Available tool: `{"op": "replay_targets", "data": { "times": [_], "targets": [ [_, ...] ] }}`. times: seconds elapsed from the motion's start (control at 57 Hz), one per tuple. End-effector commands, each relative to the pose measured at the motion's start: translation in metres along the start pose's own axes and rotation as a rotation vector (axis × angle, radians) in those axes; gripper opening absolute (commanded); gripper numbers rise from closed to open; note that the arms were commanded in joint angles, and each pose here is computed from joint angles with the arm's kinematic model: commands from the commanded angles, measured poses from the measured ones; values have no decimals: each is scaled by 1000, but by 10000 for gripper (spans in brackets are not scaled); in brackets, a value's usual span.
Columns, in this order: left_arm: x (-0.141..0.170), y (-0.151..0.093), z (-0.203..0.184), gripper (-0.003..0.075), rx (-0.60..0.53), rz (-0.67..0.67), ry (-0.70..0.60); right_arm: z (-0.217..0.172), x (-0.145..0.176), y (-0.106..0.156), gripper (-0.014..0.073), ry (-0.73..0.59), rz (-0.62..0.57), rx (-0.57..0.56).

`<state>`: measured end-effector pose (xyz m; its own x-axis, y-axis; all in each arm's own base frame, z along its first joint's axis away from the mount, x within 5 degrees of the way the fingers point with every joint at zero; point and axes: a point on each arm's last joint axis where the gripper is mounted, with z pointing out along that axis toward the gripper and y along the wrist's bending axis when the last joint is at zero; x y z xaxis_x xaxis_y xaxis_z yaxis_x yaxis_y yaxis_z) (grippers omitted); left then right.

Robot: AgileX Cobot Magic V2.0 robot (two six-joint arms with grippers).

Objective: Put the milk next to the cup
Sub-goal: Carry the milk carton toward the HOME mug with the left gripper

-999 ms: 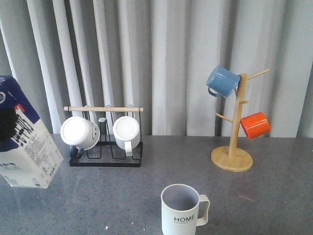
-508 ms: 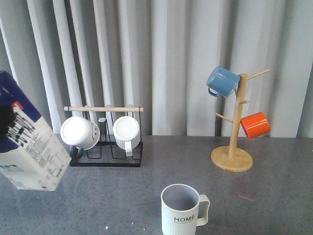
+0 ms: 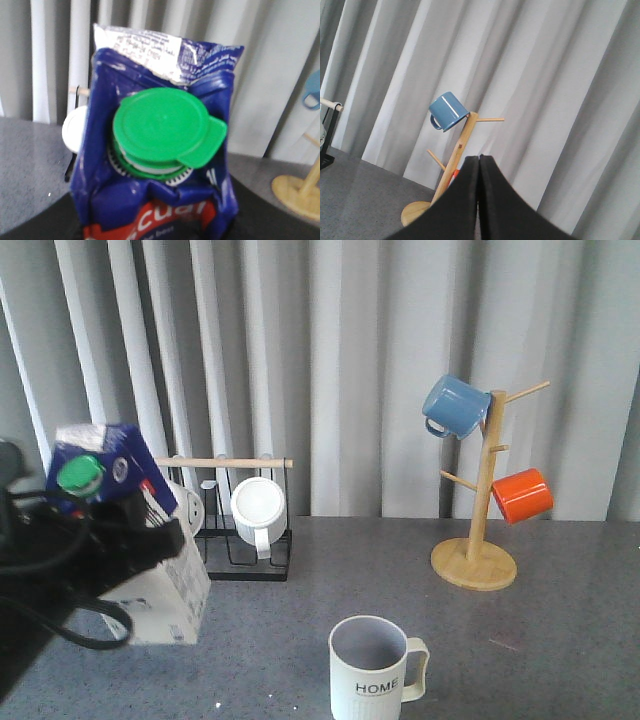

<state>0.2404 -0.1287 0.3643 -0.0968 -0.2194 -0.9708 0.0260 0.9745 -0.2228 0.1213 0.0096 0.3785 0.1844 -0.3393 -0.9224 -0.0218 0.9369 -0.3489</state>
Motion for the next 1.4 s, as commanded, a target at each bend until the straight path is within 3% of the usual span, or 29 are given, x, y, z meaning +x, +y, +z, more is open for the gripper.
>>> {"op": "replay_targets", "data": {
  "times": [0.0, 0.193, 0.421, 0.736, 1.087, 1.385],
  "targets": [
    [5, -20, 3, 237, 19, 35, -4, 0, -14, -3, -8, -84, -3, 6],
    [42, -58, 17, 237, 68, 37, 112, 0, -14, -3, -8, -84, -3, 6],
    [52, -81, 28, 237, 49, 54, 109, 0, -14, -3, -8, -84, -3, 6],
    [67, -86, 39, 237, 8, 1, 105, 0, -14, -3, -8, -84, -3, 6],
    [97, -91, 52, 237, -7, 71, 153, 0, -14, -3, -8, -84, -3, 6],
    [104, -92, 55, 237, -8, 92, 158, 0, -14, -3, -8, -84, -3, 6]
  ]
}}
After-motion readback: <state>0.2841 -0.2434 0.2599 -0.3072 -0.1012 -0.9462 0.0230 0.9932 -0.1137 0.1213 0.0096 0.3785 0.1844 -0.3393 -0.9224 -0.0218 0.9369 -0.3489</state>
